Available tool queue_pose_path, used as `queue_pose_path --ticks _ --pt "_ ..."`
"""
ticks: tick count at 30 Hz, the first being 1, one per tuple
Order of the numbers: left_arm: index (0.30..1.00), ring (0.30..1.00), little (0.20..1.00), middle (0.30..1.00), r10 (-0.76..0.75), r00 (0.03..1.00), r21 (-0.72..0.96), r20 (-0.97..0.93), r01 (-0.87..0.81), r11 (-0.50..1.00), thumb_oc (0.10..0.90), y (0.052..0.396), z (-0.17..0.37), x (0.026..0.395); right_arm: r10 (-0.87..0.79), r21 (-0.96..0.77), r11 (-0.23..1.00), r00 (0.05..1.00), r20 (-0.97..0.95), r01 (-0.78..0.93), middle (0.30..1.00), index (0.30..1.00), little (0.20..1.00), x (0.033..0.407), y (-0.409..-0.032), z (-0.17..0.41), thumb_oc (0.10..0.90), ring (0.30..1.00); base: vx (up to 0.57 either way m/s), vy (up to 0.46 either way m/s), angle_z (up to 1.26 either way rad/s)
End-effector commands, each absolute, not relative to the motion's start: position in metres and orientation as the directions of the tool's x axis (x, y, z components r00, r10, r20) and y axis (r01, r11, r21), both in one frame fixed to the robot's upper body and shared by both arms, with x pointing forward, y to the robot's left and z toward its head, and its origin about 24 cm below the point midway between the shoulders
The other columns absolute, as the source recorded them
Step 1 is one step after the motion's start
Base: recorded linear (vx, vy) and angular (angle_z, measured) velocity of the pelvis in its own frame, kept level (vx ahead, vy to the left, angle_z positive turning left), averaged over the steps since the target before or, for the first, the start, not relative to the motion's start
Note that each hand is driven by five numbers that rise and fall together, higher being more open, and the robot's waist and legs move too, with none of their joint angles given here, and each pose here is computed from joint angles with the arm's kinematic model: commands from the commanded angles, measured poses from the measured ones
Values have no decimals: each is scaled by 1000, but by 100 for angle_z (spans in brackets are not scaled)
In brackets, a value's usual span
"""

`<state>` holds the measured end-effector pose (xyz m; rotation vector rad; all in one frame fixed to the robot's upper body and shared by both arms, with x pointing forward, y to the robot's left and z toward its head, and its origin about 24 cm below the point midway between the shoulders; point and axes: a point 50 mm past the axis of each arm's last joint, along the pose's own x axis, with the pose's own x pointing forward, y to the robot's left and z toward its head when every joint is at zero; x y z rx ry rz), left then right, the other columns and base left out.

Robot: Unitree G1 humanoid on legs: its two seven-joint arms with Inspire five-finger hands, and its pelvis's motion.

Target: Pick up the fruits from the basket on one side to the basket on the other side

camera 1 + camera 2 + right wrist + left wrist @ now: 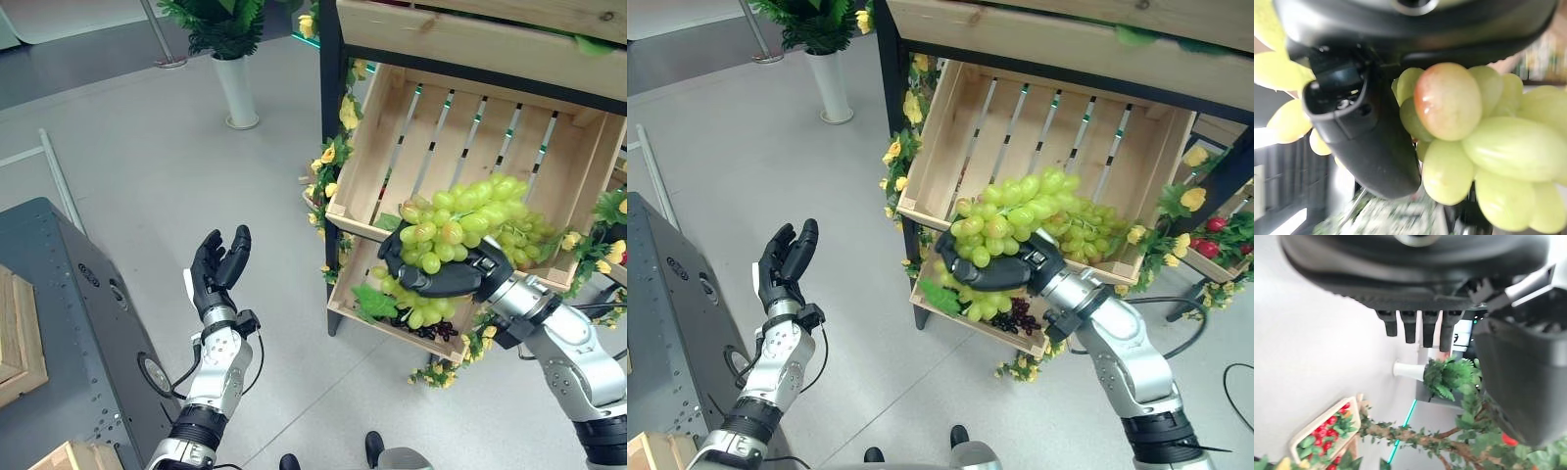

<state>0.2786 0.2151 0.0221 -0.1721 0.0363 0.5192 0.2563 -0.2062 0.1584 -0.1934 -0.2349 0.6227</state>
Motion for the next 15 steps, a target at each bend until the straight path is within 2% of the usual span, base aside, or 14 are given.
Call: queue_pose_path --ticks 1,7,9,12,15 --pt "900 900 900 900 473 869 -126 145 -458 880 800 219 66 307 516 -409 850 678 524 -331 300 300 300 258 -213 238 400 300 19 8 -16" --pt "900 900 900 900 473 871 -124 134 -458 880 800 215 65 311 432 -481 866 685 586 -135 300 300 300 265 -218 263 400 300 4 4 -3" --pt "900 900 900 900 465 876 -119 125 -452 884 800 211 63 311 379 -508 861 688 619 -17 300 300 300 269 -221 272 400 300 0 0 0" --pt "900 900 900 900 460 880 -117 118 -448 887 800 209 61 310 344 -508 860 692 635 39 300 300 300 272 -226 280 400 300 0 0 0" --pt "900 900 900 900 449 887 -112 107 -438 892 800 206 58 309 276 -531 830 700 658 172 300 300 300 279 -234 289 400 300 1 -5 1"
